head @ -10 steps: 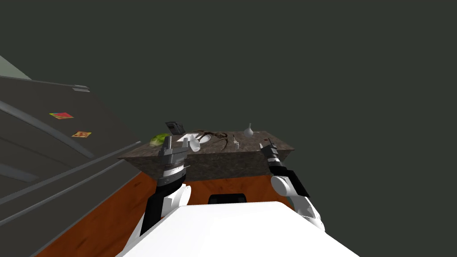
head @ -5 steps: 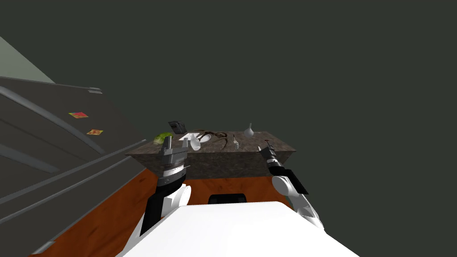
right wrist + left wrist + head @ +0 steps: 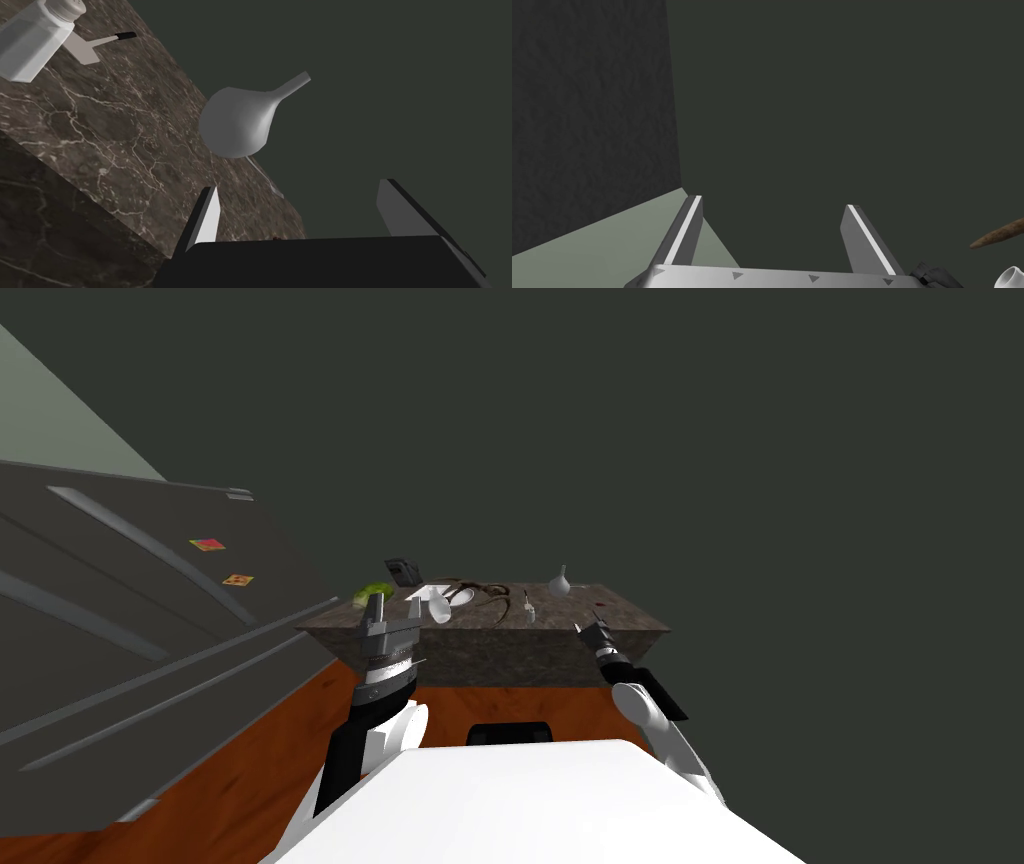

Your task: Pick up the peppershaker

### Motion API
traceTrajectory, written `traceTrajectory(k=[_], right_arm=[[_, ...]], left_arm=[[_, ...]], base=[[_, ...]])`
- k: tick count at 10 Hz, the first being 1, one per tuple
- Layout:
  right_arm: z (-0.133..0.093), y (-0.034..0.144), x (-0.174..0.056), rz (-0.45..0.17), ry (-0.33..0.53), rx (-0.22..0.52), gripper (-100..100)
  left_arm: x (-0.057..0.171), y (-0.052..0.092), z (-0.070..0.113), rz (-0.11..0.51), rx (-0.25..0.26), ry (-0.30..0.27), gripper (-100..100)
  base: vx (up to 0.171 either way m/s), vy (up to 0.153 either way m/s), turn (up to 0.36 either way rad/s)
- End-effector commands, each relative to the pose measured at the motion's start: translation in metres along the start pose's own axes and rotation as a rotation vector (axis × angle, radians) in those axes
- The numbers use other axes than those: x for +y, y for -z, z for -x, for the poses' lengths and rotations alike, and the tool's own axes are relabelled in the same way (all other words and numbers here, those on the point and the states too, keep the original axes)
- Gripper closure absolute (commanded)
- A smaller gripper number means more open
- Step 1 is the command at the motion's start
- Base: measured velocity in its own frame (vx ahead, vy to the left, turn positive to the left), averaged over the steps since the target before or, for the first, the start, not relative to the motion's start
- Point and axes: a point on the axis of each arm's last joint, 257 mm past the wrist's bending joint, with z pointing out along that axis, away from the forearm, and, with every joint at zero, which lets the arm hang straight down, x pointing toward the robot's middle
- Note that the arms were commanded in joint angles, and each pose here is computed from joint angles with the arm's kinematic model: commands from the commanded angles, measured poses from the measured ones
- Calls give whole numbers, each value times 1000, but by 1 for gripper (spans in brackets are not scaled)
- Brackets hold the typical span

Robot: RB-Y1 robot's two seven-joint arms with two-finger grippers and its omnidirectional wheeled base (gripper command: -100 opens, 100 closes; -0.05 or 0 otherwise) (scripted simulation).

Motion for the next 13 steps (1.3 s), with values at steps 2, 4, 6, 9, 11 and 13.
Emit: traceTrajectory(k=[2, 4, 6, 9, 11, 13], right_arm=[[11, 2, -23, -78, -67, -15, -100], [17, 4, -37, -124, -122, -25, -100], [23, 8, -51, -168, -169, -34, -100], [26, 12, -64, -206, -250, -38, -100], [30, 17, -76, -245, -294, -45, -100], [34, 22, -88, -280, -337, -52, -100]], left_arm=[[0, 0, 0, 0, 0, 0, 0], [0, 0, 0, 0, 0, 0, 0], [0, 0, 0, 0, 0, 0, 0], [0, 0, 0, 0, 0, 0, 0], [0, 0, 0, 0, 0, 0, 0], [0, 0, 0, 0, 0, 0, 0]], base=[[6, -26, 73], [14, -20, 57], [20, -13, 57], [24, -7, 49], [30, 0, 49], [21, 1, 42]])
